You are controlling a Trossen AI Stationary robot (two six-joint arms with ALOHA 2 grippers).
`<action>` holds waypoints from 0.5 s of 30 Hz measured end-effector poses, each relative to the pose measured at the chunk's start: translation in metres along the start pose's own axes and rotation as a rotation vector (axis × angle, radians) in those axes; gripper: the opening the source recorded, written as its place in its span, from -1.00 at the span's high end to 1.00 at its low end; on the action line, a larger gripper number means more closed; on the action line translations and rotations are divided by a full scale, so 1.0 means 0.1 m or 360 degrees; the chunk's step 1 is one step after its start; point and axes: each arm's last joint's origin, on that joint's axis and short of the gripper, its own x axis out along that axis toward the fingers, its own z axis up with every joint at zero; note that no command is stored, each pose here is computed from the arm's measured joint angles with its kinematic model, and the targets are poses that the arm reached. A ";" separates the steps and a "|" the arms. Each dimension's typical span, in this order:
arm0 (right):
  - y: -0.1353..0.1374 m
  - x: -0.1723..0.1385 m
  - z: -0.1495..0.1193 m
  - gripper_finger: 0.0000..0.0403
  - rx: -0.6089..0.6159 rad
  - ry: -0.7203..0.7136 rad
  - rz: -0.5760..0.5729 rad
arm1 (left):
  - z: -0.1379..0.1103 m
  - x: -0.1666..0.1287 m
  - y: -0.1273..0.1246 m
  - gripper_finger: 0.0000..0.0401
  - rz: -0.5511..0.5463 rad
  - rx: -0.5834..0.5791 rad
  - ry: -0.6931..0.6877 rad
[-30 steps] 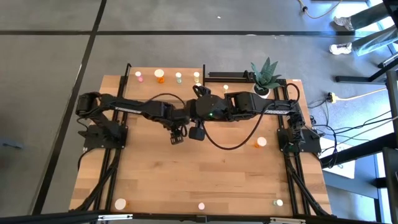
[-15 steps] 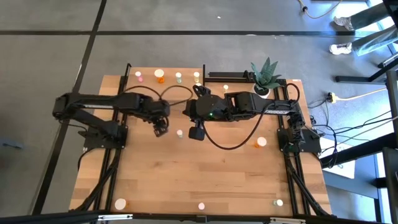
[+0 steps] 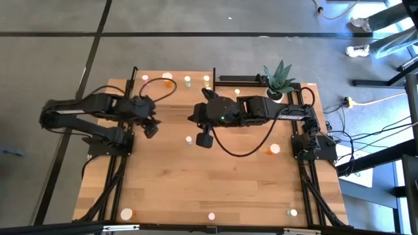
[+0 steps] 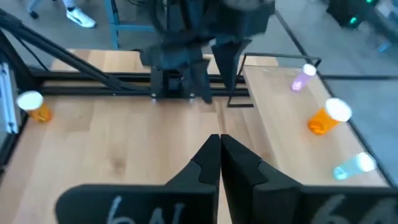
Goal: Pick and place medicine bottles onto shelf by color
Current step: Put the left blue pill bottle on the shelf aligned with the other blue pill bottle
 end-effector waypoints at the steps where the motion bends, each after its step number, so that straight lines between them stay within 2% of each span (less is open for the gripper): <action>1: -0.01 0.00 0.00 0.93 -0.0011 0.0002 -0.0002 | -0.01 -0.04 0.02 -0.09 -0.0007 -0.0003 -0.0027; 6: -0.03 0.01 0.01 0.93 0.0097 -0.0007 -0.0005 | -0.07 -0.17 0.07 -0.09 -0.0063 0.0047 -0.0106; 10: -0.06 0.02 -0.05 0.93 0.0099 0.0088 0.0165 | -0.09 -0.21 0.08 -0.09 -0.0096 0.0126 -0.0129; 15: -0.13 0.04 -0.11 0.88 0.0158 0.0201 0.0237 | -0.10 -0.22 0.08 -0.09 -0.0110 0.0145 -0.0133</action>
